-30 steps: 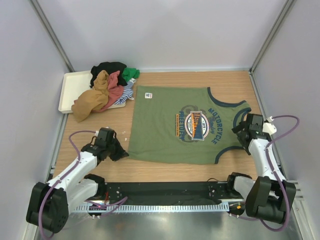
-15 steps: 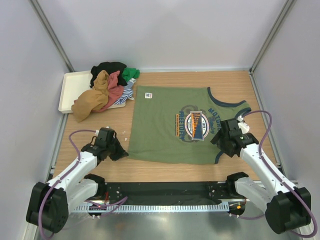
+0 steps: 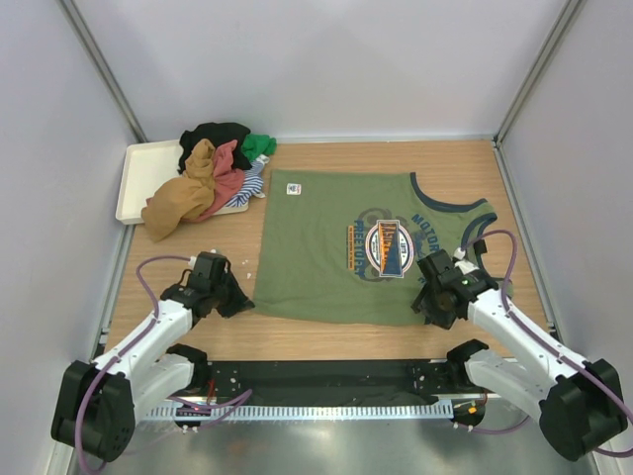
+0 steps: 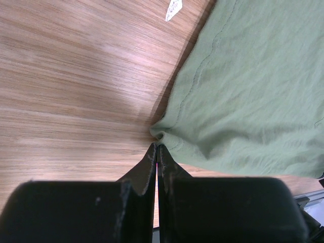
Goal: Fold and stack the tank tops
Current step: Fold the tank top
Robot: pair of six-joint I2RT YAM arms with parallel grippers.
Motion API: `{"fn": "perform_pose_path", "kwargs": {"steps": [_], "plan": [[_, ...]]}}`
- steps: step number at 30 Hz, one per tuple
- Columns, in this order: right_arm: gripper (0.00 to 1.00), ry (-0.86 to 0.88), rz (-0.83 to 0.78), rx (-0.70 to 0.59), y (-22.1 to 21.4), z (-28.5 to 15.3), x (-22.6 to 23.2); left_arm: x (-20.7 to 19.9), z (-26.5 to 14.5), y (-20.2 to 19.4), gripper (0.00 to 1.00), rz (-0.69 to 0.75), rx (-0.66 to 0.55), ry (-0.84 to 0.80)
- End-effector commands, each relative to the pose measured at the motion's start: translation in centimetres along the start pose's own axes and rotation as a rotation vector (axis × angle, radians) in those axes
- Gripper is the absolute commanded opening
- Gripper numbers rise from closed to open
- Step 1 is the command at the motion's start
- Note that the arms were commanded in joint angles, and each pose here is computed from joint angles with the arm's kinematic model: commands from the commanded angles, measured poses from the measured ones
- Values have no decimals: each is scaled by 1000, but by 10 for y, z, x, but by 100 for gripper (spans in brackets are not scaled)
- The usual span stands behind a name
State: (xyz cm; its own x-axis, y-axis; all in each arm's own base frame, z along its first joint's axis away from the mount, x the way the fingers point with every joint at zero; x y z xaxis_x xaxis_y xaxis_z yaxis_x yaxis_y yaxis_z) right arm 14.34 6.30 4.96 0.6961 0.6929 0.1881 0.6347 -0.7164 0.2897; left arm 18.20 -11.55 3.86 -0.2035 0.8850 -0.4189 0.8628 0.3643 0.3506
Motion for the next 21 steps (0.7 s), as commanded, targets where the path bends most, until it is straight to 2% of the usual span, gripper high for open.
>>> {"fn": "perform_pose_path", "kwargs": {"steps": [1,6,9,10,11,16,21], "plan": [[55,-28,5,23,-9,2,-2,-12,-5,16,0,31,-53,-30],[56,-72,8,4,-10,15,-5,-11,-5,16,0,33,-54,-26],[33,-76,24,-44,-2,15,-5,-11,-4,15,0,32,-51,-24],[11,-62,31,-55,1,12,-1,-11,-4,15,0,35,-49,-23],[2,-54,37,-59,3,10,1,-11,-4,15,0,38,-46,-24],[1,12,43,-57,9,-10,16,-14,-7,15,0,41,-36,-26],[2,46,29,-43,10,-11,30,-21,-12,23,0,44,-46,-31]]}}
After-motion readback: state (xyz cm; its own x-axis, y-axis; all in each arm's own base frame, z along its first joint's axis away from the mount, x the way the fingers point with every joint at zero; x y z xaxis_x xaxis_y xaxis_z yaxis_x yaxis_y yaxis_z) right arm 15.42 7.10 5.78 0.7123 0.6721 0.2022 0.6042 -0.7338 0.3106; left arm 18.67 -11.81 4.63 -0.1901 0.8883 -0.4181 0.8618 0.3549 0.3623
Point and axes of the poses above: each gripper's point midway between its finger pads, its own z axis out along the fingers, its own x axis along the line the jaws close on, y = z × x, the point moved 1 cm from there along -z, back along the fingers, and after that the axes turned 11 degrees about z, right-handed, at the moved point
